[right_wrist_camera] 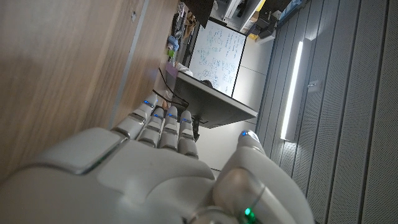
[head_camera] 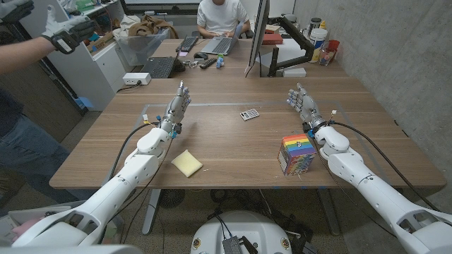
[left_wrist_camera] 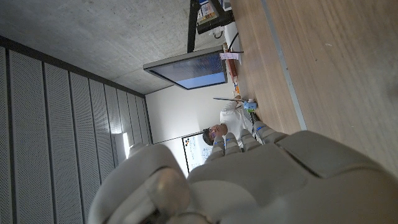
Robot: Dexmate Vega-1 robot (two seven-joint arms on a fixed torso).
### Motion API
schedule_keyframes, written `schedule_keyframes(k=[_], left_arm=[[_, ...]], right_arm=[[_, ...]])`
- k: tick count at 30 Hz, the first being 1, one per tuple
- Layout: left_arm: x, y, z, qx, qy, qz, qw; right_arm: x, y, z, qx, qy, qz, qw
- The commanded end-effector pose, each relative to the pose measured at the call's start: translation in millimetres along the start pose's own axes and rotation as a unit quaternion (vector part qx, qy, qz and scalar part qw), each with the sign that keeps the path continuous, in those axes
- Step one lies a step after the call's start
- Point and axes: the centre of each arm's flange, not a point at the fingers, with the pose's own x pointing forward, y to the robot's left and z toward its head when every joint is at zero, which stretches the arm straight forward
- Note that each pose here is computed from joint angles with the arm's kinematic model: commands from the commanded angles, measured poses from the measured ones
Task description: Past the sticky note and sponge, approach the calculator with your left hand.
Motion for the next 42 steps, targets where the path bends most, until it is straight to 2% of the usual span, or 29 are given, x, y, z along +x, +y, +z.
schedule_keyframes(k=[1,11,26,42], left_arm=[[0.1,2.4,-1.1,0.001,0.001,0.001,1.000],[-1.0,3.7,0.3,-0.001,0.001,0.001,1.000],[-4.6,5.9,0.7,0.014,0.006,0.001,1.000],[-7.1,2.9,4.1,0.025,0.004,0.004,1.000]], right_arm=[[3.3,2.4,1.9,-0.011,0.000,0.000,0.9999],[1.1,2.1,-2.8,-0.003,-0.001,-0.006,1.0000],[1.7,-4.6,4.9,-0.013,-0.008,-0.004,0.9999],[11.1,-11.1,11.6,-0.019,-0.011,0.010,0.9997]])
